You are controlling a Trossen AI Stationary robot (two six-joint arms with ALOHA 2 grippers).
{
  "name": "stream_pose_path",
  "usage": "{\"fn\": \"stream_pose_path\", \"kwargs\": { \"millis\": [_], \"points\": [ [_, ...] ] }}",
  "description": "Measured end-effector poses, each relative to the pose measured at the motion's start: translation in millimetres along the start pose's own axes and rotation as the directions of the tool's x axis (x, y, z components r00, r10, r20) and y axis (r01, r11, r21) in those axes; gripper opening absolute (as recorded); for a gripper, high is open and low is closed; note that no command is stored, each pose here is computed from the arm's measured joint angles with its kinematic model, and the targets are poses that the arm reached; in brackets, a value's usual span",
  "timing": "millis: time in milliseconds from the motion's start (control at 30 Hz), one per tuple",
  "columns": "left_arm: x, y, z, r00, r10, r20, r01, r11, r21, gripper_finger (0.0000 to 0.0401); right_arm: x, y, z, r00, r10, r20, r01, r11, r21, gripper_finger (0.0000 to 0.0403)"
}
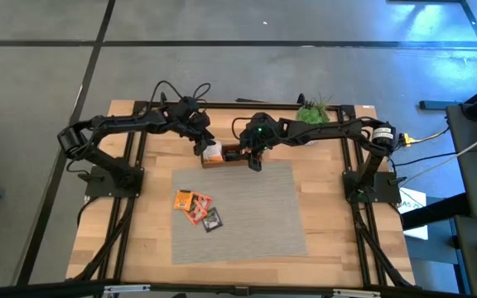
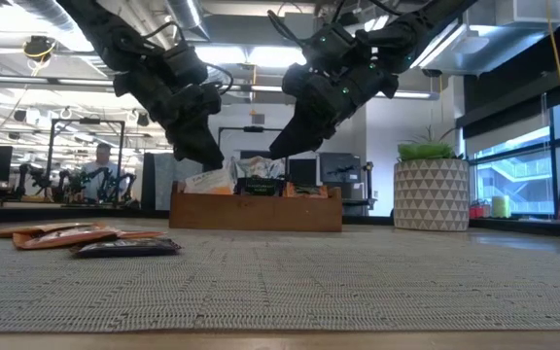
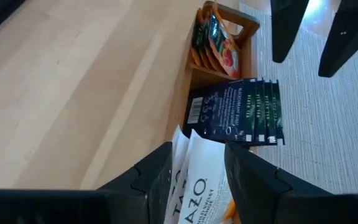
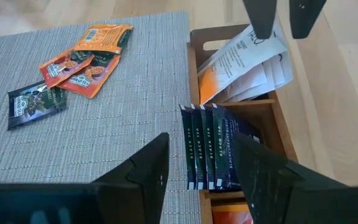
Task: Pick & Place Tea
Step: Put the white tea bag into the left section of the wooden organizer
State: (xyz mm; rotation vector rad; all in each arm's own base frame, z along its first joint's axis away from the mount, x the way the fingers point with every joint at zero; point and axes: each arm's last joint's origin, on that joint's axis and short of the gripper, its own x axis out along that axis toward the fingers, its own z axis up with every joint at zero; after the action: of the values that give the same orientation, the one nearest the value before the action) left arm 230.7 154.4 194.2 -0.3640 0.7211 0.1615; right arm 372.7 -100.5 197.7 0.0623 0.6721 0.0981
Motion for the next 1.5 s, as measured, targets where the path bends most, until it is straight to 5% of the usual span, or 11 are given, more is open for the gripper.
{"fn": "stream_pose_path", "kwargs": {
  "millis": [600, 1233, 1500],
  "points": [
    [16.1, -11.3, -7.7, 0.996, -0.046, -0.081, 0.048, 0.999, 0.018, 0.0135, 0.1, 0.0, -0.1, 1.0, 0.0, 0.0, 0.0, 1.0, -0.004, 0.0177],
    [0.0, -12.5, -7.5, 0.994, -0.043, -0.105, 0.047, 0.998, 0.034, 0.0005, 0.1, 0.1, -0.9, 1.0, 0.001, -0.008, -0.001, 1.0, -0.001, 0.0177],
    [-24.1, -23.2, 32.4, 0.987, -0.035, -0.158, 0.044, 0.997, 0.056, 0.0003, 0.2, 0.2, -0.9, 1.0, 0.001, -0.007, -0.002, 1.0, -0.002, 0.0177]
  ]
}}
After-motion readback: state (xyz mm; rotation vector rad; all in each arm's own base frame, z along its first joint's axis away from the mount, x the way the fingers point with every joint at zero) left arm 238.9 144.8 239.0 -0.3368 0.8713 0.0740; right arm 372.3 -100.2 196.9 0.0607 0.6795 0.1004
